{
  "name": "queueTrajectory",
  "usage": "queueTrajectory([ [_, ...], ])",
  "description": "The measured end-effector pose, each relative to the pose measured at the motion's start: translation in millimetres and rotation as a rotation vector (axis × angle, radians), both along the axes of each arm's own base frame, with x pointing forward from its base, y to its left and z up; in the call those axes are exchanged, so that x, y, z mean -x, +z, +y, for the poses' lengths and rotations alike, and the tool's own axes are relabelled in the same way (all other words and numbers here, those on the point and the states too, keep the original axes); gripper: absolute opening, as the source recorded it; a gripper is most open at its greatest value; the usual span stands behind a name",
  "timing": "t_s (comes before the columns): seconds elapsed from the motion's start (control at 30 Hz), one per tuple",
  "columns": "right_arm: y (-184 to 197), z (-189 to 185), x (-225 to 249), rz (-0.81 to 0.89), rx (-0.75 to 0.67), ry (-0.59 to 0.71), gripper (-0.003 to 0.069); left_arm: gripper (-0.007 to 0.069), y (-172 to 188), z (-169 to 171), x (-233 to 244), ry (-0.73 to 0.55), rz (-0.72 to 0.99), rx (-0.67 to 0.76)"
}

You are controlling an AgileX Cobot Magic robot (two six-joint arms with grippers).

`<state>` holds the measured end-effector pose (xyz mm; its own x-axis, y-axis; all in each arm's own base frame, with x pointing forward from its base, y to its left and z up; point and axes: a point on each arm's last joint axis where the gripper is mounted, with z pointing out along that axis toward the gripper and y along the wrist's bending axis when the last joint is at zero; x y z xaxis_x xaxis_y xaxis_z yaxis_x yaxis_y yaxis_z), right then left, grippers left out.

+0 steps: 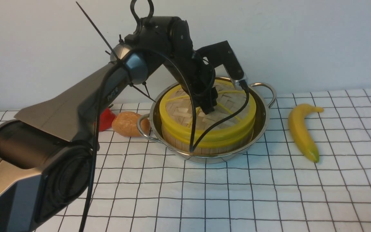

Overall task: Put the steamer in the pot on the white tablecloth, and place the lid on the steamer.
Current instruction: 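Place the yellow bamboo steamer lid onto the steamer in the pot with the left gripper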

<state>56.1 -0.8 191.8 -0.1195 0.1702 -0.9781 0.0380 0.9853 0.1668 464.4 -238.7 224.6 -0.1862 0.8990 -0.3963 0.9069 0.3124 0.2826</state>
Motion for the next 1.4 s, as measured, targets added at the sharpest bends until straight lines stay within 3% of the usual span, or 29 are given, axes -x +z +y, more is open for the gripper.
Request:
queueTrajectory([
  [0.73, 0.0, 0.0, 0.0, 0.000, 0.000, 0.000, 0.0240, 0.0385, 3.7, 0.0, 7.4, -0.010, 0.071, 0.005],
  [0.87, 0.0, 0.0, 0.0, 0.000, 0.000, 0.000, 0.0240, 0.0323, 4.8, 0.0, 8.6, -0.013, 0.076, 0.002],
  [1.03, 0.0, 0.0, 0.0, 0.000, 0.000, 0.000, 0.0240, 0.0115, 5.8, 0.5, 8.5, -0.010, 0.072, -0.001],
  [1.4, 0.0, 0.0, 0.0, 0.000, 0.000, 0.000, 0.0240, 0.0107, 7.0, 0.1, 8.9, -0.012, 0.065, -0.006],
])
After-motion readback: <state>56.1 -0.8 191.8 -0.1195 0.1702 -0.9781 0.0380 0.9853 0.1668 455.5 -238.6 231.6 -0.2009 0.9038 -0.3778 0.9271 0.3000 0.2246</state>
